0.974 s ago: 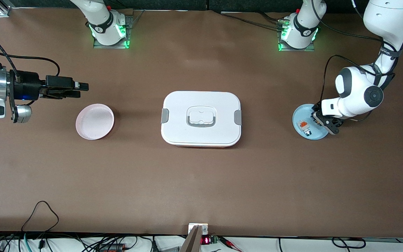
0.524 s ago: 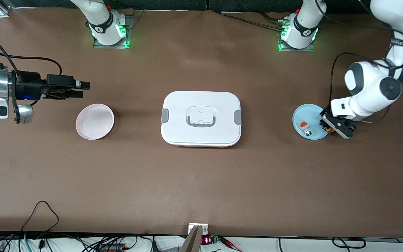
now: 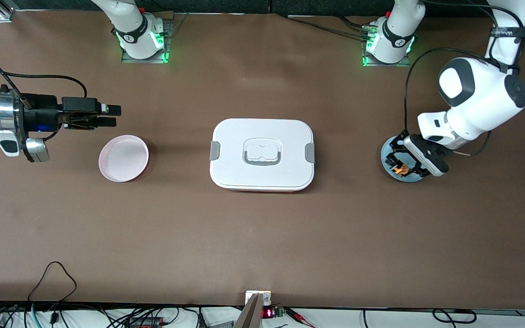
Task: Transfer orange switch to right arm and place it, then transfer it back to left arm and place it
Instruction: 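Carry the switch over the box while the right gripper reaches in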
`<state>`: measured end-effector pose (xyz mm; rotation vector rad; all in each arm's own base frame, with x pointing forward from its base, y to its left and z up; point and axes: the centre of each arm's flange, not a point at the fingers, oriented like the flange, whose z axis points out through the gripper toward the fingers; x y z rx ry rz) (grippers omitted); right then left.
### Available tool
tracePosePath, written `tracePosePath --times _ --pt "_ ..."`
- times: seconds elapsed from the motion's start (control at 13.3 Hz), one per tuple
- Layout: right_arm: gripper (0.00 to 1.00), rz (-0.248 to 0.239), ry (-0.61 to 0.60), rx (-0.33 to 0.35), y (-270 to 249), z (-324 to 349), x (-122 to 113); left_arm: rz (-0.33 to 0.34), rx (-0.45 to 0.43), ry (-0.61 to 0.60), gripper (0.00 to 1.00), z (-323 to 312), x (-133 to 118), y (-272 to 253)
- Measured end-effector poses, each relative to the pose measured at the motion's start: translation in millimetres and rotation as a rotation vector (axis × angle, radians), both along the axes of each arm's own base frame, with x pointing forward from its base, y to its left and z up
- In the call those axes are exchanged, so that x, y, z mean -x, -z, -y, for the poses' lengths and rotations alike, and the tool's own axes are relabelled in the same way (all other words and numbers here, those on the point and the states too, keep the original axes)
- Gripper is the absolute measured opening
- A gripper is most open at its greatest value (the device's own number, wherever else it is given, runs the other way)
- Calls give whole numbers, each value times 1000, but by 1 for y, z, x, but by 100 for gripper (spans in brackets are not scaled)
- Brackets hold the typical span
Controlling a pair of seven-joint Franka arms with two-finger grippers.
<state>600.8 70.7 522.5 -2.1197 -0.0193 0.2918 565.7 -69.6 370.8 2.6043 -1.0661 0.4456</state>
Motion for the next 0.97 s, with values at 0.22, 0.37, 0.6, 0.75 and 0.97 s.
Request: tracePosePath --times 0.22,0.37,0.6,0.75,0.97 --pt "100 10 -7 -18 -1 -14 -1 70 168 32 73 27 -5 -25" --pt "100 33 -8 -20 -3 -33 -3 114 300 67 73 45 -6 -41" --pt "100 15 21 -60 -5 -65 -5 136 523 157 73 72 -7 -68" --pt "100 -20 47 -117 -3 -76 -9 182 624 194 73 87 -8 -87" --pt "100 -68 79 -207 10 -80 -18 233 793 235 73 120 -5 -112"
